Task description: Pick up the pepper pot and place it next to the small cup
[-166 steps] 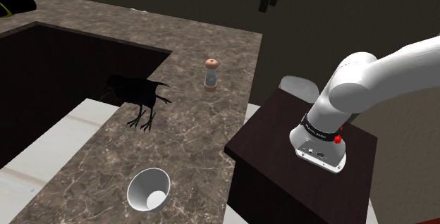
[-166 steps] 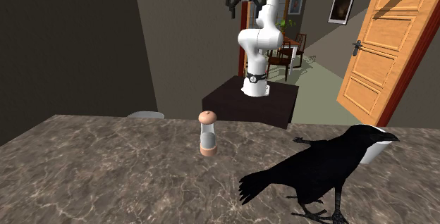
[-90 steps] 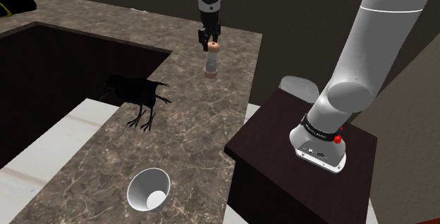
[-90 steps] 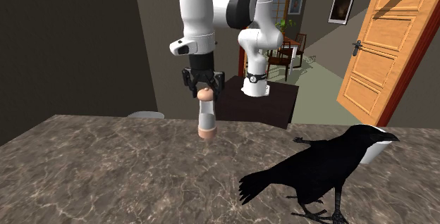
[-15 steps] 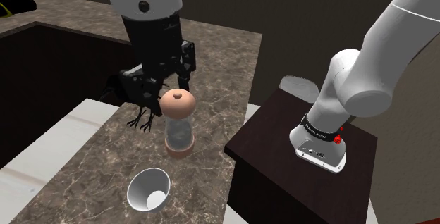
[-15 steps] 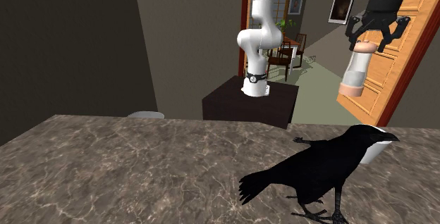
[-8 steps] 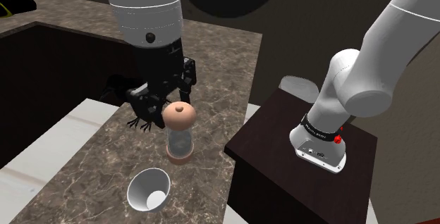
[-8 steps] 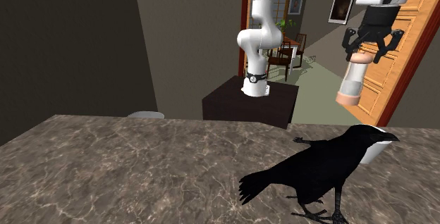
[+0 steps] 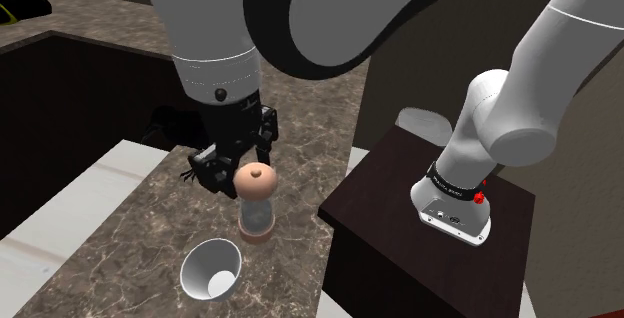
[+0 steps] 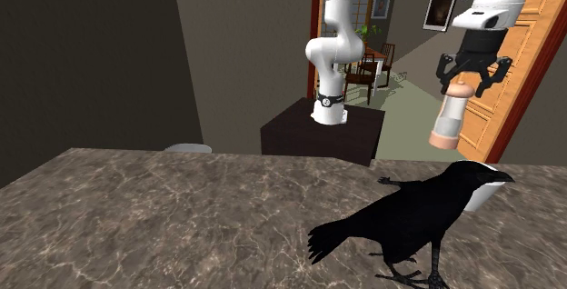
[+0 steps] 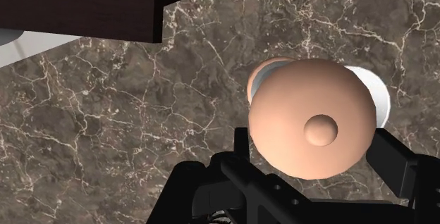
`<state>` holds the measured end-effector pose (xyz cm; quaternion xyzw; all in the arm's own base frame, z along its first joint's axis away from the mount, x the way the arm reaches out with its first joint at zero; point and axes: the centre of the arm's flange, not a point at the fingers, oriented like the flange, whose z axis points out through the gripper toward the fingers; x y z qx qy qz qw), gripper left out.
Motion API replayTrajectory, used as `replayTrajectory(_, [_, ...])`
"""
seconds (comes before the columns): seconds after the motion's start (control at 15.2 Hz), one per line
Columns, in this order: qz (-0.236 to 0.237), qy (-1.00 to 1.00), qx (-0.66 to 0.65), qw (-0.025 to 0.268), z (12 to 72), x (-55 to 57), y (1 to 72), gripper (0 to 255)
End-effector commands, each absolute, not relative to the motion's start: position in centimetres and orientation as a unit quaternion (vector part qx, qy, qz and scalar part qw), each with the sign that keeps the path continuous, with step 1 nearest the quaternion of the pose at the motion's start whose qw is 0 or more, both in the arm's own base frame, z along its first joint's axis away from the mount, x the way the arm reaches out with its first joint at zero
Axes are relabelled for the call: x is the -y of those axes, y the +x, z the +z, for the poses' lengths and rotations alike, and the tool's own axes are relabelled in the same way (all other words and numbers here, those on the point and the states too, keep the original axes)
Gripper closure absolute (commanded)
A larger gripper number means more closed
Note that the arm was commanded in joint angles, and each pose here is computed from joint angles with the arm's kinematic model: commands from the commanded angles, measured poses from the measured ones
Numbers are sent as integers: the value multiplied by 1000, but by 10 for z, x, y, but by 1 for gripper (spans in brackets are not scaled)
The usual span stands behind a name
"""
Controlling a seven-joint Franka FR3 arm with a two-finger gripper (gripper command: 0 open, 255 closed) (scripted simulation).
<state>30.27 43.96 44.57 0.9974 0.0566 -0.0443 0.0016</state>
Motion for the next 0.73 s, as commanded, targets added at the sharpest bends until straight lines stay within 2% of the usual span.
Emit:
replayTrajectory(0.0, [-44,997,-57,1,435,-439,302,255])
replayTrajectory(0.66, [-44,997,-57,1,382,-439,302,255])
